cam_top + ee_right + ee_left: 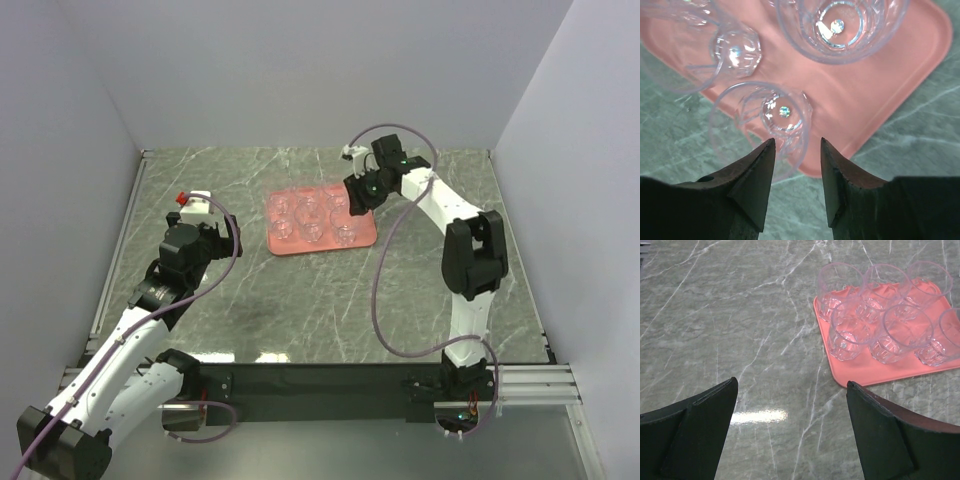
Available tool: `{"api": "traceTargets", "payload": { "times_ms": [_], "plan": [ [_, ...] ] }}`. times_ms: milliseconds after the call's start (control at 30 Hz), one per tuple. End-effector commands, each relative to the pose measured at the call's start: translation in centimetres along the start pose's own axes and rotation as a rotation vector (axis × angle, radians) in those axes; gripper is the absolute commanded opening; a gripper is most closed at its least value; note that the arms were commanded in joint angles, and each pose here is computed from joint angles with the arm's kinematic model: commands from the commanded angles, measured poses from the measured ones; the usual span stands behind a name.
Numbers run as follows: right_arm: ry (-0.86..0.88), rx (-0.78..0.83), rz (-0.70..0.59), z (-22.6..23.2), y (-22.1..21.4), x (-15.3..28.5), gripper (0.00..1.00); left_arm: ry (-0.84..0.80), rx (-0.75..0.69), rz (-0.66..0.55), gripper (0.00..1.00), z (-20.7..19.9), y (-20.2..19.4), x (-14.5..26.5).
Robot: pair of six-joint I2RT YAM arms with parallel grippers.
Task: Place the glasses into the tray
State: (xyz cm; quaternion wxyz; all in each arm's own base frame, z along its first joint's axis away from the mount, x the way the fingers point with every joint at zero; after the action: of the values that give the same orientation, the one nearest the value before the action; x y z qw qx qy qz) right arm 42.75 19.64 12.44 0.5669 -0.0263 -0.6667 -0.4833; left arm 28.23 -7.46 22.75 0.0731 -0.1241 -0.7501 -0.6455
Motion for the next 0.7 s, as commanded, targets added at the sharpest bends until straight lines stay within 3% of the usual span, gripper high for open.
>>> {"api": "traceTargets", "payload": {
  "times_ms": [0,267,667],
  "plan": [
    [-0.066,0.086,-0.124,0.1,3.0,4.8,0.49,-0.028,0.020,-0.059,0.96,-0.5,1.5,0.3],
    [-0.140,0.072,-0.178,-1.3,2.5,8.7,0.49,-0.042,0.025,-0.062,0.96,-0.7,1.7,0.4],
    [-0.204,-0.215,-0.343,-10.7,0.9,15.5,0.49,-0.047,0.030,-0.062,0.96,-0.8,1.7,0.5]
  ]
}}
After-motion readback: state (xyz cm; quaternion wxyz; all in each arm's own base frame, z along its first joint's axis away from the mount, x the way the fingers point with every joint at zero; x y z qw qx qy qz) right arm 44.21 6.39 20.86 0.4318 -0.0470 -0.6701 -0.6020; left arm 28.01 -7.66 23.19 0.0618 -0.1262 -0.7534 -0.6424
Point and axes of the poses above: each gripper's point midway between its finger pads, its own x axis back along the fingers, its own z axis along the line the jaws close on, y = z × x, the point moved 2 cm from there along x, back along the fingers, and after that the axes turned 5 degrees about x, right-handed, at the moved point
